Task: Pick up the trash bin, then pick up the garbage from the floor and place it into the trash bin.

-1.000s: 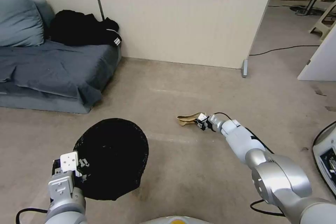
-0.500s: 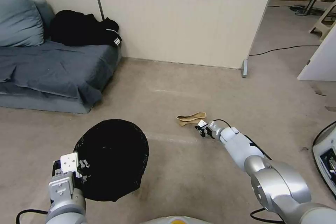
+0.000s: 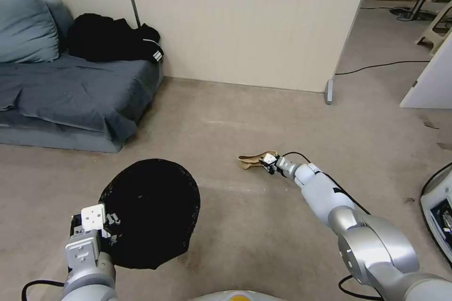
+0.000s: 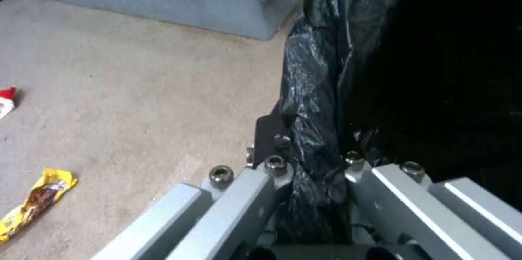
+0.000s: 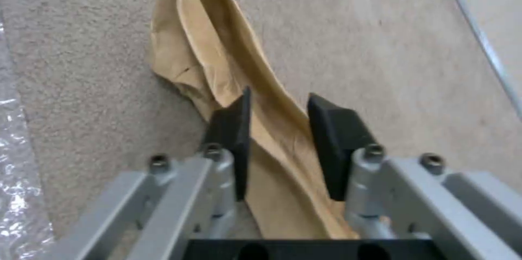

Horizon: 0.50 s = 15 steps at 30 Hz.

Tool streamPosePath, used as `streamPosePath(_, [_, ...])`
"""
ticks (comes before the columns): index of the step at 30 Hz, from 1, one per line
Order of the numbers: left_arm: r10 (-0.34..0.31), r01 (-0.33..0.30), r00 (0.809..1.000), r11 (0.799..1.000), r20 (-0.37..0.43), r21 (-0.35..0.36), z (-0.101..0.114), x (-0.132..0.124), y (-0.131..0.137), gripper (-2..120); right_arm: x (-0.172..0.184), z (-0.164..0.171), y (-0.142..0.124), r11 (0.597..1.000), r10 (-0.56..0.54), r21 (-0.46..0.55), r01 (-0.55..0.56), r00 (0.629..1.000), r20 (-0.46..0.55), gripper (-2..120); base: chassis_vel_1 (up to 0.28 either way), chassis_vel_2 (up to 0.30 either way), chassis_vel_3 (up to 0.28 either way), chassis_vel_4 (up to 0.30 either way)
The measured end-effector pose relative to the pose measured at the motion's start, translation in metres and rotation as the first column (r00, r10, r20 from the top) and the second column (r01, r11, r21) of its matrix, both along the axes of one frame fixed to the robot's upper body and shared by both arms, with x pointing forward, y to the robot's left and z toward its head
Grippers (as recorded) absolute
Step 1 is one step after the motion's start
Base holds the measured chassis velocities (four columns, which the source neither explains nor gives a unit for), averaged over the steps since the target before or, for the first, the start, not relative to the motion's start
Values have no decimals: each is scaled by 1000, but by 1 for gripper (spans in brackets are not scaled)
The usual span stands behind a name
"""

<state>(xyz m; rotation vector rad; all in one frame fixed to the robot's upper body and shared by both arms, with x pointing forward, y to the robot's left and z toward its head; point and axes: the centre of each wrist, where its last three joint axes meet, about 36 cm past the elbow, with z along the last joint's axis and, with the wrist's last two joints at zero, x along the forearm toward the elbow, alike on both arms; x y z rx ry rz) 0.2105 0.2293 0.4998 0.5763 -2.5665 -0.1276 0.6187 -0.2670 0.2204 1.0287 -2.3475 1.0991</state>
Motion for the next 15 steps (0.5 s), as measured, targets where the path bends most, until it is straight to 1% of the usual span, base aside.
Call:
streamPosePath(2, [0,0,1000,1000,2,1,0,0,0,0,1,1,2,999,27,-28,-26,1000,13,39,0,0,0,0])
streamPosePath(3, [0,0,1000,1000,2,1,0,0,0,0,1,1,2,999,27,-28,-26,1000,13,39,0,0,0,0])
streamPosePath(5, [-1,1,1000,1000,4,2,0,1,0,0,2,2,4,995,67,-80,-64,997,34,50,0,0,0,0])
streamPosePath(6, [-1,1,1000,1000,4,2,0,1,0,0,2,2,4,995,67,-80,-64,997,34,50,0,0,0,0])
streamPosePath(9, [-3,3,1000,1000,8,0,1,2,-2,0,0,-1,9,985,109,-142,-100,993,53,65,0,0,0,0])
streamPosePath(10, [-3,3,1000,1000,8,0,1,2,-2,0,0,-1,9,985,109,-142,-100,993,53,65,0,0,0,0])
streamPosePath(13, [-7,7,1000,1000,8,-1,1,2,-4,0,-3,-6,16,977,132,-176,-120,990,58,80,0,0,0,0])
streamPosePath(14, [-7,7,1000,1000,7,-1,0,2,-4,0,-4,-7,19,975,136,-183,-124,989,58,84,0,0,0,0])
streamPosePath(15, [-7,7,1000,1000,7,-1,0,2,-4,0,-4,-7,19,975,136,-183,-124,989,58,84,0,0,0,0])
